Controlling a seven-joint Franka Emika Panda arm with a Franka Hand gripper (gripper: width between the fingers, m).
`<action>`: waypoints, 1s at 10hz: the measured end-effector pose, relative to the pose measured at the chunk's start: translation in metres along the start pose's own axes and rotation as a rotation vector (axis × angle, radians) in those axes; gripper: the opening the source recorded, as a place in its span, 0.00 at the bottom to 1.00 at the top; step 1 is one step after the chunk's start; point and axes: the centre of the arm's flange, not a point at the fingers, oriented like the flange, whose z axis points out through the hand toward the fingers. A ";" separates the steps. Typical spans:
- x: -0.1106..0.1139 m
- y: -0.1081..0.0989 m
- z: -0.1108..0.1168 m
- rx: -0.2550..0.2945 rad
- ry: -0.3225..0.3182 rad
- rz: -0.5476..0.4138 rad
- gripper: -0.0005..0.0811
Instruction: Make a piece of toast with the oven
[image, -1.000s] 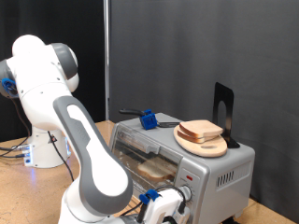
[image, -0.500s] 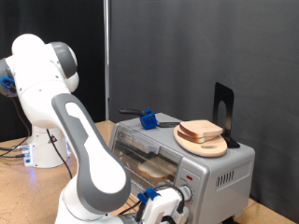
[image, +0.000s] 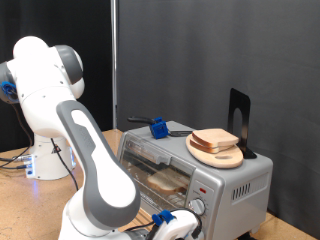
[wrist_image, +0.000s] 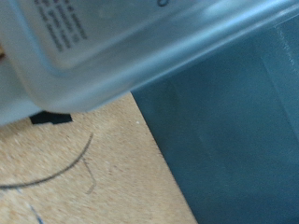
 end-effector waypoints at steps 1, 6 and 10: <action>0.000 0.000 0.000 -0.006 0.004 0.051 0.01; -0.001 -0.002 0.000 -0.016 0.012 0.104 0.01; 0.003 -0.001 0.001 0.019 0.007 -0.132 0.01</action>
